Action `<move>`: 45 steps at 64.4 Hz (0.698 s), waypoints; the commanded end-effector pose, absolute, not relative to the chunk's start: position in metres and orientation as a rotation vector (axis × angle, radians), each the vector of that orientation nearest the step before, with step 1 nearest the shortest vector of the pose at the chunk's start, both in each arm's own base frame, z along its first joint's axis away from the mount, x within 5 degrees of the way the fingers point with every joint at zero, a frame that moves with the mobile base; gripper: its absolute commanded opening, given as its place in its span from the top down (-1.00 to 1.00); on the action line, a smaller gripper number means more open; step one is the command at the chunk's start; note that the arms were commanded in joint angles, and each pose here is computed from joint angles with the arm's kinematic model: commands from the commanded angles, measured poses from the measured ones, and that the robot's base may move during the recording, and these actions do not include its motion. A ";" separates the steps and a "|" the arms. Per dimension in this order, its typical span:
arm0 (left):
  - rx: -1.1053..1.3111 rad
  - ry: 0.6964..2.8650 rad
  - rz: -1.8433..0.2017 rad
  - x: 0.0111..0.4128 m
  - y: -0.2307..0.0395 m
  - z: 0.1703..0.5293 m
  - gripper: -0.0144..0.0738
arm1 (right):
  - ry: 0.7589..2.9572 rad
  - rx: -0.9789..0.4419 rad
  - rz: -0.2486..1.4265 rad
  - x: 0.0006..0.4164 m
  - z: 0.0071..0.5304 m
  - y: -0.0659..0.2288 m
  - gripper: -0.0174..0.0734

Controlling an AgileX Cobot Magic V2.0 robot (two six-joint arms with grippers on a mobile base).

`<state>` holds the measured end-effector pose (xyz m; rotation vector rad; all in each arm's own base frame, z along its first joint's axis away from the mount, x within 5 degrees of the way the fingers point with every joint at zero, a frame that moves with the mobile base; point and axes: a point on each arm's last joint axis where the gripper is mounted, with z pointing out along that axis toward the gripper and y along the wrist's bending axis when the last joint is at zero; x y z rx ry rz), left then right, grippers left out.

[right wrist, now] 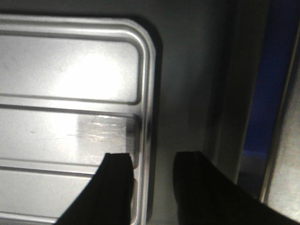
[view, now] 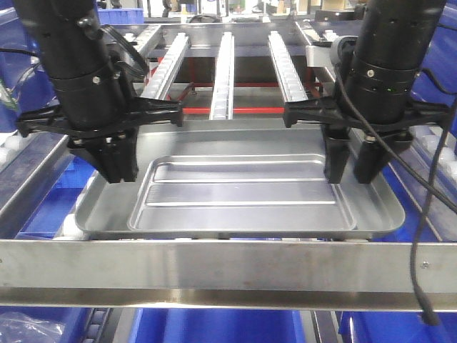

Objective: Grab silver tray and place in blue box
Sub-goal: 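Lower both grippers onto the tray's side rims, one at each end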

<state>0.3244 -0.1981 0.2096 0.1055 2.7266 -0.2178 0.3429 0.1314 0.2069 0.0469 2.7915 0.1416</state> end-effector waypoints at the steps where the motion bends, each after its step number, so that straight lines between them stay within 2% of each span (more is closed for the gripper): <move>1: 0.115 2.638 -0.298 0.324 -0.206 0.236 0.43 | 2.709 0.038 0.172 0.347 0.230 0.130 -0.23; 7: 0.113 2.640 -0.306 0.323 -0.208 0.235 0.12 | 2.717 0.037 0.168 0.347 0.227 0.131 -0.23; 10: 0.109 2.634 -0.316 0.324 -0.208 0.235 0.07 | 2.724 0.037 0.165 0.348 0.225 0.131 -0.23; 26: 0.112 2.615 -0.328 0.326 -0.210 0.235 0.11 | 2.734 0.036 0.161 0.350 0.218 0.132 -0.23; 45: 0.115 2.638 -0.315 0.331 -0.213 0.218 0.11 | 2.740 0.036 0.158 0.351 0.213 0.132 -0.23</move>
